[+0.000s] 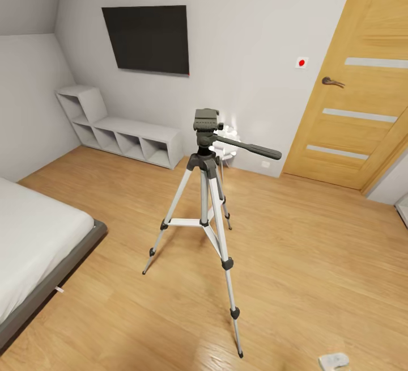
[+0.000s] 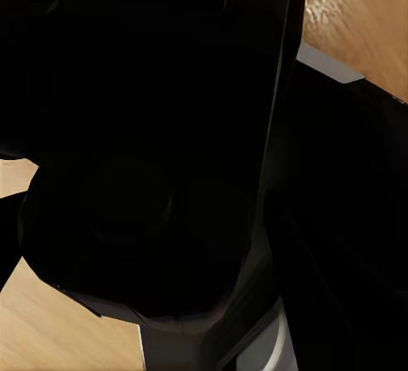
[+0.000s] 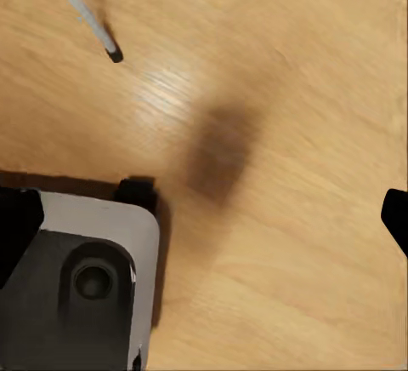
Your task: Attach the digital camera to the camera tripod in the bedroom.
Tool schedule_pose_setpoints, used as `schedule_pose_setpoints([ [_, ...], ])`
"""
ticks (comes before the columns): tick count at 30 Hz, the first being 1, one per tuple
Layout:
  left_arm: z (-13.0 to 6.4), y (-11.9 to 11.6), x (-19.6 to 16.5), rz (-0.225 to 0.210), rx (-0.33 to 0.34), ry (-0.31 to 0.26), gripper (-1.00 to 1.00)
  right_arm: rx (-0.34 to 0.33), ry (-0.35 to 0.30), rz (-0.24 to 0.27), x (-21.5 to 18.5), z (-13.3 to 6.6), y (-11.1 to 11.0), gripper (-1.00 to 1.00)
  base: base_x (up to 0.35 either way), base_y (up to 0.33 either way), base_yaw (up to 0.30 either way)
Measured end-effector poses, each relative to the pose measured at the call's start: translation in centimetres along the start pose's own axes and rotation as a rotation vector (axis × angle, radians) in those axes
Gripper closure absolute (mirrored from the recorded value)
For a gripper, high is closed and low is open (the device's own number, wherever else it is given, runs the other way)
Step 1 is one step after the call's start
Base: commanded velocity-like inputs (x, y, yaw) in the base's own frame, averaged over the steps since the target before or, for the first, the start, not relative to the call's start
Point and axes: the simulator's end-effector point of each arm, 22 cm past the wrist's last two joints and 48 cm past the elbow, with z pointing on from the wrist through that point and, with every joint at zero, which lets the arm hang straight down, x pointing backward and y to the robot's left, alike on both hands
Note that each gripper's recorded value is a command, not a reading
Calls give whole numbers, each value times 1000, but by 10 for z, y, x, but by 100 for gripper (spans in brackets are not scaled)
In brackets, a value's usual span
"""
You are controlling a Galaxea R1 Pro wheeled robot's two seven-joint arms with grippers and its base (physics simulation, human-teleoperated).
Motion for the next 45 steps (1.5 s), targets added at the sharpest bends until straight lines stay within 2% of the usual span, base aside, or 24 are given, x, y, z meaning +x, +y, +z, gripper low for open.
schedule_pose_setpoints([
  [1,0,0,0,0,0,1,100,0,-25,22,-40,-15,-4,-100,0,0,0],
  [3,0,0,0,1,1,1,100,-1,-50,48,-78,-32,-6,-100,0,0,0],
  [6,0,-1,1,2,2,2,100,-34,-116,81,-156,-53,6,-100,0,0,0],
  [9,0,-2,1,3,3,2,100,-72,-226,81,-257,-76,24,-100,0,0,0],
  [10,0,-2,1,5,5,2,100,-97,-295,83,-318,-96,33,-100,0,0,0],
  [11,0,-3,1,5,5,2,100,-103,-317,82,-337,-103,37,-100,0,0,0],
  [13,0,-3,1,6,6,2,100,-149,-367,94,-379,-121,56,-100,0,0,0],
  [14,0,-3,1,8,7,2,100,-246,-428,107,-418,-145,99,-100,0,0,0],
  [18,0,-4,1,9,8,2,100,-314,-497,50,-447,-175,140,-100,0,0,0],
  [21,0,-4,1,9,8,2,100,-396,-565,-54,-467,-209,182,-100,0,0,0],
  [25,0,-4,1,9,8,2,100,-456,-577,-99,-469,-221,200,-100,0,0,0],
  [32,0,-4,1,9,8,2,100,-508,-594,-138,-471,-234,210,-100,0,0,0],
  [34,0,3,0,14,4,-8,100,-481,-600,-153,-476,-233,206,-100,0,0,0],
  [39,0,0,-2,16,7,-8,100,-453,-627,-156,-490,-235,202,-100,0,0,0],
  [42,0,-3,-1,16,11,-5,100,-446,-602,-150,-480,-223,199,-100,0,0,0],
  [45,0,-4,-1,16,12,-5,100,-449,-584,-146,-471,-219,193,-100,0,0,0],
])
